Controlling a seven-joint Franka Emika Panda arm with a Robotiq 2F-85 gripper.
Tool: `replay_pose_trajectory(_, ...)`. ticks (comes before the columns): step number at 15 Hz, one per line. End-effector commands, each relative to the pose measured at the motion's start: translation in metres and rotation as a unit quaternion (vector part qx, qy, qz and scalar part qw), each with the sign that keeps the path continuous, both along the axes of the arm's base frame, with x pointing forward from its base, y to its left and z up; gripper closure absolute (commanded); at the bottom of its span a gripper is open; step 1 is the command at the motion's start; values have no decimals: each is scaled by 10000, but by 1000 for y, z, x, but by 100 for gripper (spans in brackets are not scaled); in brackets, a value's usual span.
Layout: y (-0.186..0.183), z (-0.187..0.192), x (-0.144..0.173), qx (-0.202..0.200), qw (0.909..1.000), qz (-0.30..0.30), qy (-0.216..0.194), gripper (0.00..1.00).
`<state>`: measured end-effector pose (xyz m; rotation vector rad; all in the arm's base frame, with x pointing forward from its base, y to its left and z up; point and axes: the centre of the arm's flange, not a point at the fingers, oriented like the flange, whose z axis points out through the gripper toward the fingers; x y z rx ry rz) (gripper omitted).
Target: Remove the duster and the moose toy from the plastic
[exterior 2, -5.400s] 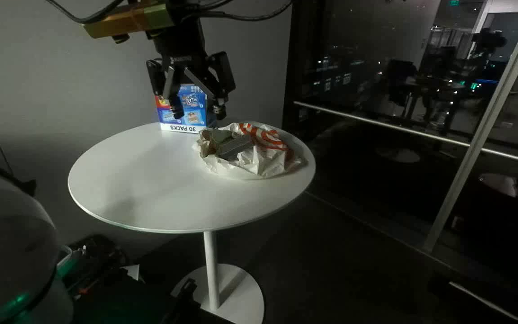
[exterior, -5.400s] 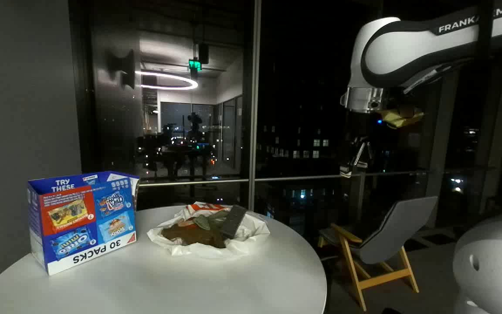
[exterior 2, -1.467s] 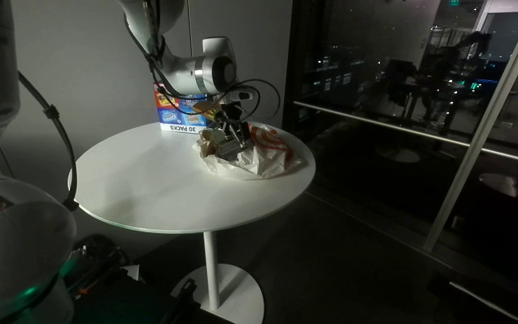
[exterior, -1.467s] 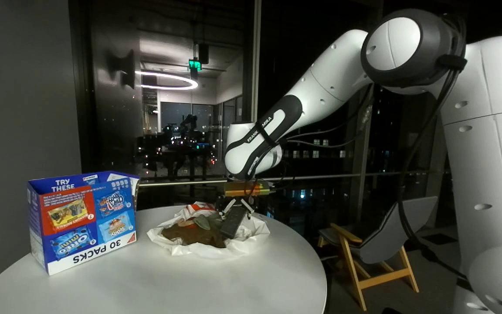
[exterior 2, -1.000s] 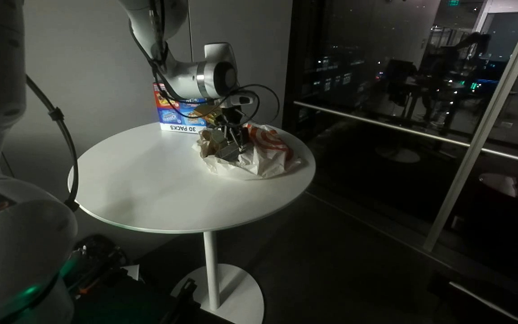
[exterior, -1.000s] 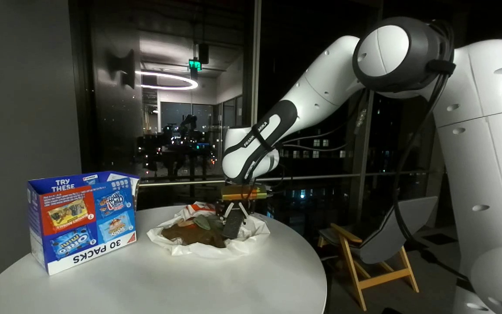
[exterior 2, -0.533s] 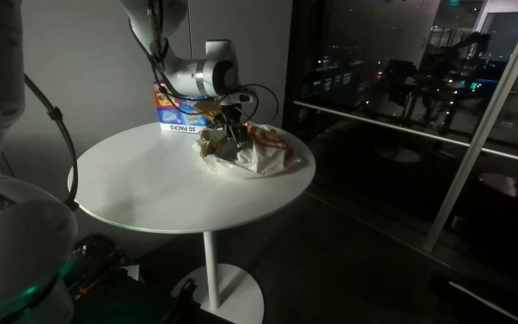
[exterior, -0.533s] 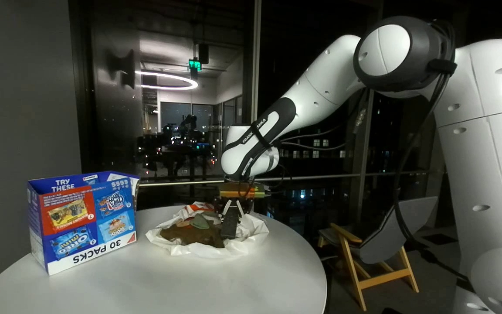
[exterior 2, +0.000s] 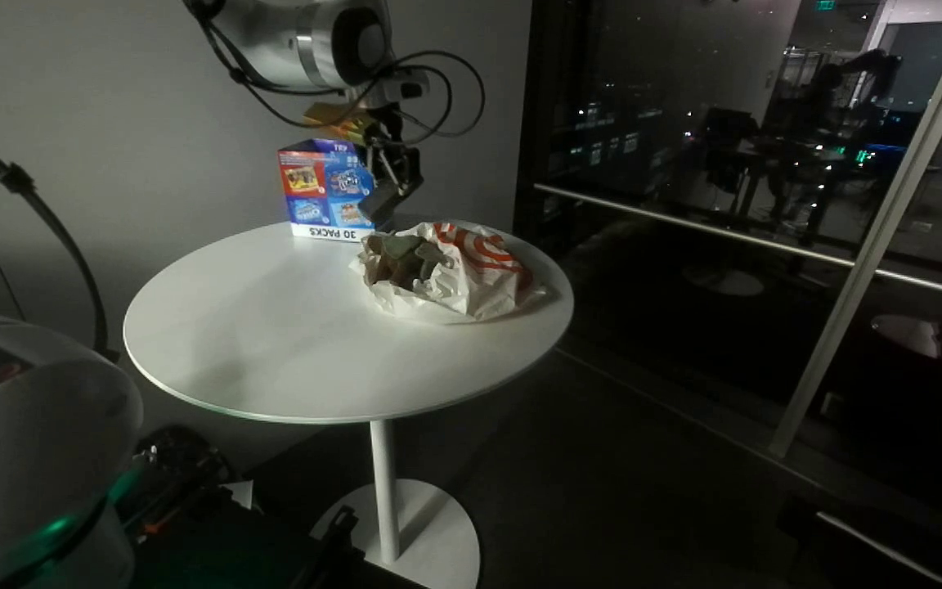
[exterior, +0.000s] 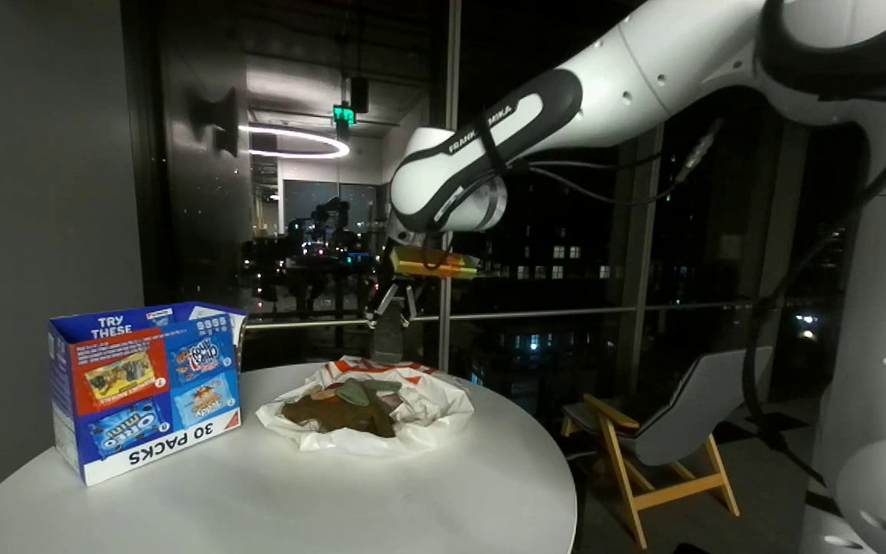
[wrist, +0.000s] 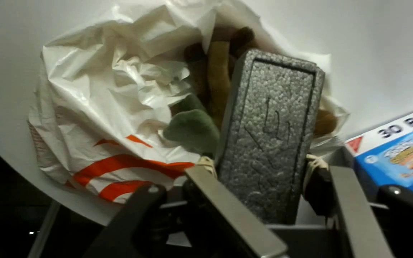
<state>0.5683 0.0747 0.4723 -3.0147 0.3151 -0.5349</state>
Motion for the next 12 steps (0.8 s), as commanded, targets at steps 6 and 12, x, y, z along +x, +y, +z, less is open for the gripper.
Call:
replay_pose_trajectory(6, 156, 19, -140, 141, 9700, 2414, 237, 64)
replay_pose_trajectory(12, 209, -59, -171, 59, 9123, 3999, 879, 64)
